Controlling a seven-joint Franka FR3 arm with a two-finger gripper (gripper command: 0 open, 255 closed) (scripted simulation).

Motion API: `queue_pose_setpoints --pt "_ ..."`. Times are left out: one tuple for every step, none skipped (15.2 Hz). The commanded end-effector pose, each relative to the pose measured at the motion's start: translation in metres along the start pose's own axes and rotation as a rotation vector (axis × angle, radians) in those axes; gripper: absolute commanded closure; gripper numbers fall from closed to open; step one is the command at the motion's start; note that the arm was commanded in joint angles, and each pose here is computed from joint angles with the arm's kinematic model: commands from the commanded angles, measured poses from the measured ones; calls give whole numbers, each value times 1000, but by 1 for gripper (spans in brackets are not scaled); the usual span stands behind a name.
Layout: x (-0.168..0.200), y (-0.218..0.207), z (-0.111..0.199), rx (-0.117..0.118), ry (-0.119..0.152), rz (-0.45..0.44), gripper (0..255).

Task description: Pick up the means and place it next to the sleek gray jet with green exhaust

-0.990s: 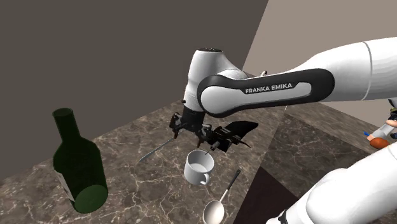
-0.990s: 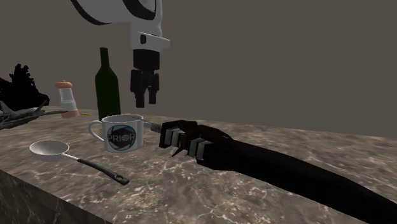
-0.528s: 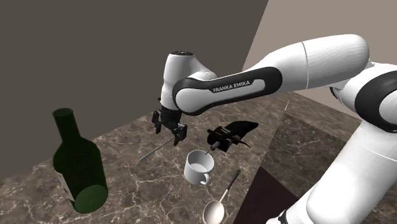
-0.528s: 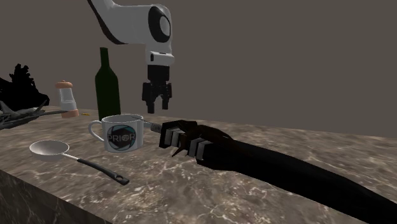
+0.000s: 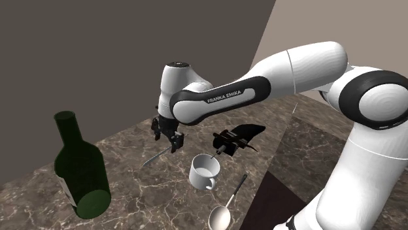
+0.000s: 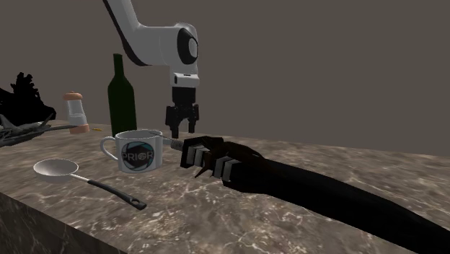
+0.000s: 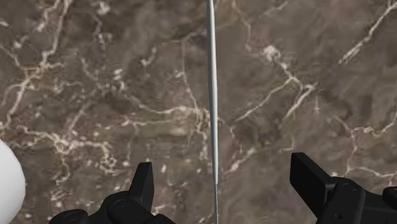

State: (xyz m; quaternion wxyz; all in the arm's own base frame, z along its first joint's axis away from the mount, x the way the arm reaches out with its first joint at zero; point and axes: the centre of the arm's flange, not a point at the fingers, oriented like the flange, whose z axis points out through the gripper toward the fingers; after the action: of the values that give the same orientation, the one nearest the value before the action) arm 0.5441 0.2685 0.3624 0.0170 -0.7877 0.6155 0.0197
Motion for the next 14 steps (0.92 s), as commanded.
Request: queue_pose_setpoints --pt "0 1 14 1 0 0 0" --pt "0 1 14 1 0 0 0" --pt "0 1 14 1 0 0 0" --pt "0 1 14 1 0 0 0" --pt "0 1 14 1 0 0 0" --pt "0 1 14 1 0 0 0" --pt "0 1 14 1 0 0 0" --pt "0 1 14 1 0 0 0" --pt "0 1 14 1 0 0 0" --pt "0 1 14 1 0 0 255" --pt "0 1 14 1 0 0 255" --pt "0 1 14 1 0 0 255" --pt "0 1 14 1 0 0 255" --pt "0 1 14 1 0 0 255"
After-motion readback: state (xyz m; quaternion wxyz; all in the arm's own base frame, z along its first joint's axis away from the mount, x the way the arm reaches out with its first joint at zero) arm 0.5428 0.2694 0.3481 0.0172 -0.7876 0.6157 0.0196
